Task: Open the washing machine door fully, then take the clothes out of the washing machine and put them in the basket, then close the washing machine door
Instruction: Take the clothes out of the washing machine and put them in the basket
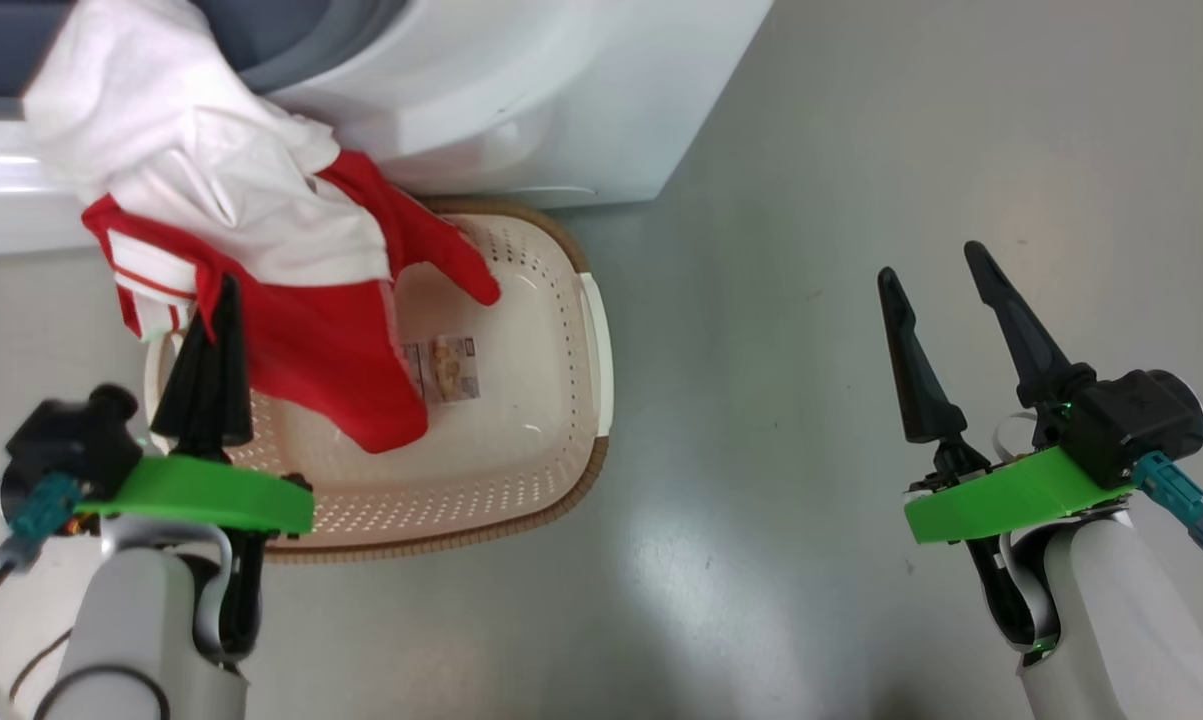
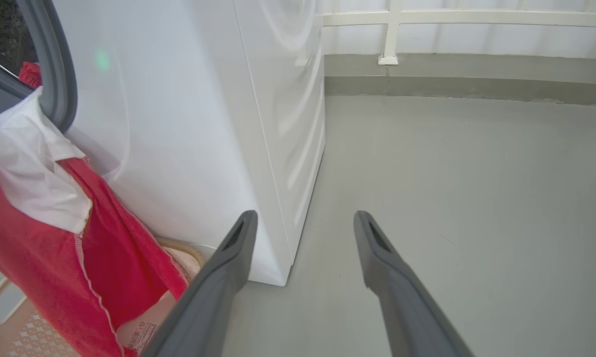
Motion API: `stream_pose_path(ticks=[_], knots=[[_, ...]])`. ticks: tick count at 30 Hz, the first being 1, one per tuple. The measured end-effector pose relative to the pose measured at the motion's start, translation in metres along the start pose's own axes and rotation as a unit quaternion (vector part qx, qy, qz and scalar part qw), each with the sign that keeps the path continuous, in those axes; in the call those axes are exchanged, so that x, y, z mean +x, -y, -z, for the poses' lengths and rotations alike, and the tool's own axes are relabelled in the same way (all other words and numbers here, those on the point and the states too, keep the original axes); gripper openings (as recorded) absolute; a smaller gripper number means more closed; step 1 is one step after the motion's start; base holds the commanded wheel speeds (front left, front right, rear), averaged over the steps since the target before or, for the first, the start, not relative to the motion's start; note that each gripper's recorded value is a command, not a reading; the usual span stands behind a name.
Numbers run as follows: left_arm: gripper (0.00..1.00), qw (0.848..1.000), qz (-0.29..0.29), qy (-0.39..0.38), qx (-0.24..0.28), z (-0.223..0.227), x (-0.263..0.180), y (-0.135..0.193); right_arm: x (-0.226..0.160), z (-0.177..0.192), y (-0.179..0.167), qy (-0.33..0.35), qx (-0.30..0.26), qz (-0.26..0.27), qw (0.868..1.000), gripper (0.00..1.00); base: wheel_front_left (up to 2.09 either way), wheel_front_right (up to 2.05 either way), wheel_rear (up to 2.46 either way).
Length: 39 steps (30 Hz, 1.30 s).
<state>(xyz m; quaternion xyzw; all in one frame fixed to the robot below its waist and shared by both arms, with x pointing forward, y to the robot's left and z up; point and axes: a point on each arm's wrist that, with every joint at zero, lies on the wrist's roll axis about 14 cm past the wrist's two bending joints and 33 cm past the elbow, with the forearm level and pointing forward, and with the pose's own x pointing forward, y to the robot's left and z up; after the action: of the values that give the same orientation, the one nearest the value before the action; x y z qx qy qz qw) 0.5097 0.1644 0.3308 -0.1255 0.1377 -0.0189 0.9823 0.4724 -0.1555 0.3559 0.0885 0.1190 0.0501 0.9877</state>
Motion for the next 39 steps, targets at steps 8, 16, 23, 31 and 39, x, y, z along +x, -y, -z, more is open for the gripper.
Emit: stream_pose_path(ticks=[8,16,23,31,39], knots=[[0.00,0.997,0.005,-0.078,0.012,0.051,0.016,-0.002,0.005,0.011,0.007,-0.010,-0.001,0.007,1.000,1.00,0.00,0.00,0.00],[0.00,0.989,0.007,-0.148,0.019,0.098,0.019,-0.005,0.011,0.022,0.013,-0.020,0.000,0.013,1.000,1.00,0.00,0.00,0.00],[0.00,0.979,0.016,-0.202,0.027,0.133,0.018,-0.004,0.013,0.032,0.018,-0.029,0.006,0.018,0.999,1.00,0.00,0.00,0.00],[0.00,0.964,0.028,-0.261,0.035,0.166,0.014,-0.002,0.015,0.046,0.018,-0.043,0.010,0.017,0.999,1.00,0.00,0.00,0.00],[0.00,0.953,0.040,-0.298,0.034,0.188,0.012,0.003,0.015,0.050,0.023,-0.048,0.007,0.021,0.999,1.00,0.00,0.00,0.00]])
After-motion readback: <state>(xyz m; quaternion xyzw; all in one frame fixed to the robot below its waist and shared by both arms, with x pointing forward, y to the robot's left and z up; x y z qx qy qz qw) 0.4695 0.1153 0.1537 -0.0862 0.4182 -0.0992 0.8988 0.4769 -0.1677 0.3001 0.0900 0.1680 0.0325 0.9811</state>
